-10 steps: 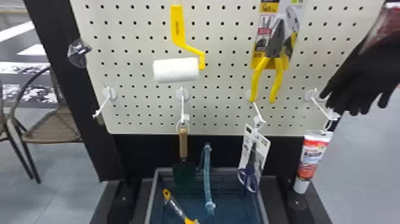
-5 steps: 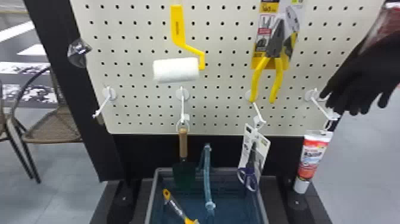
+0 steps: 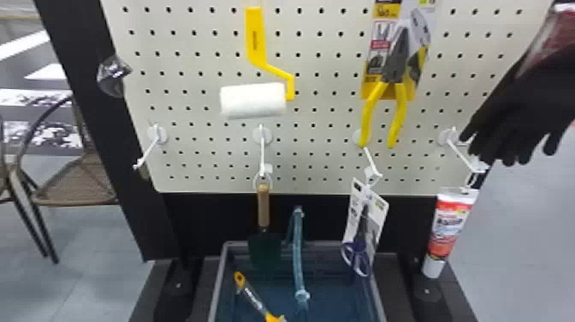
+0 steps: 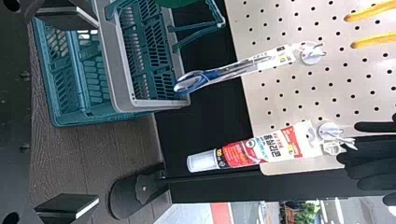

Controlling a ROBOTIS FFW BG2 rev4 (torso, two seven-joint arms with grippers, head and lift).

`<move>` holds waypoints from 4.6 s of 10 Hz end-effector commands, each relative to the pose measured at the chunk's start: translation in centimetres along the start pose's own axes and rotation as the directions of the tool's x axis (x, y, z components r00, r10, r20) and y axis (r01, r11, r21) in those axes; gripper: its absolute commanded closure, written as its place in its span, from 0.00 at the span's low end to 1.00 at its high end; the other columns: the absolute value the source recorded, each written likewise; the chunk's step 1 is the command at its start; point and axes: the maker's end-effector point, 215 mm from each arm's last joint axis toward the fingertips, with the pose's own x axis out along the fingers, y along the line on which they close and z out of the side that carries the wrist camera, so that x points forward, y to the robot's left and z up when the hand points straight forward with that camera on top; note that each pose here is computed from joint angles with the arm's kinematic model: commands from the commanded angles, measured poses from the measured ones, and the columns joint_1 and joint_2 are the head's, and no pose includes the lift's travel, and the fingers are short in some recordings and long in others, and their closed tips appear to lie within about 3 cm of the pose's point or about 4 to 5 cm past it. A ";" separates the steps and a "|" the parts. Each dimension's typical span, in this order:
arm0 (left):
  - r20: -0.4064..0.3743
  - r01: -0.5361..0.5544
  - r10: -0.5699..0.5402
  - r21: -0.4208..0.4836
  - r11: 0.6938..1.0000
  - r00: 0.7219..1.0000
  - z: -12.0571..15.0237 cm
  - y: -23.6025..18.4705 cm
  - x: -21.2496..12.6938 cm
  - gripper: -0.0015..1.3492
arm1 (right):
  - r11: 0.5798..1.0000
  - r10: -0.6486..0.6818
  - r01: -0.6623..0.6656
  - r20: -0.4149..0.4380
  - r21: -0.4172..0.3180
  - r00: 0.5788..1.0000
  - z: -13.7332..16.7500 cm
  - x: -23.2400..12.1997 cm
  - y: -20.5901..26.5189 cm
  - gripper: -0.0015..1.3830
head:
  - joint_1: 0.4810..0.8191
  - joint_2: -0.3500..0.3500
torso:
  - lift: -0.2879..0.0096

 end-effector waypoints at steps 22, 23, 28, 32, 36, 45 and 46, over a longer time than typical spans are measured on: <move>0.000 0.000 0.000 0.000 1.000 1.000 0.0 0.0 0.0 0.00 | 1.000 0.000 0.000 0.000 0.000 1.000 0.0 0.0 0.0 0.00 | 0.20 0.50 | 0.63; 0.000 0.000 0.000 0.000 1.000 1.000 0.0 0.0 0.0 0.00 | 1.000 0.000 0.000 0.000 0.000 1.000 0.0 0.0 0.0 0.00 | 0.20 0.50 | 0.63; 0.000 0.000 0.000 0.000 1.000 1.000 0.0 0.0 0.0 0.00 | 1.000 0.000 0.000 0.000 0.000 1.000 0.0 0.0 0.0 0.00 | 0.20 0.50 | 0.63; 0.000 0.000 0.000 0.000 1.000 1.000 0.0 0.0 0.0 0.00 | 1.000 0.000 0.000 0.000 0.000 1.000 0.0 0.0 0.0 0.00 | 0.20 0.50 | 0.63; 0.000 0.000 0.000 0.000 1.000 1.000 0.0 0.0 0.0 0.00 | 1.000 0.000 0.000 0.000 0.000 1.000 0.0 0.0 0.0 0.00 | 0.20 0.50 | 0.63; 0.000 0.000 0.000 0.000 1.000 1.000 0.0 0.0 0.0 0.00 | 1.000 0.000 0.000 0.000 0.000 1.000 0.0 0.0 0.0 0.00 | 0.20 0.50 | 0.63; 0.000 0.000 0.000 0.000 1.000 1.000 0.0 0.0 0.0 0.00 | 1.000 0.000 0.000 0.000 0.000 1.000 0.0 0.0 0.0 0.00 | 0.20 0.50 | 0.63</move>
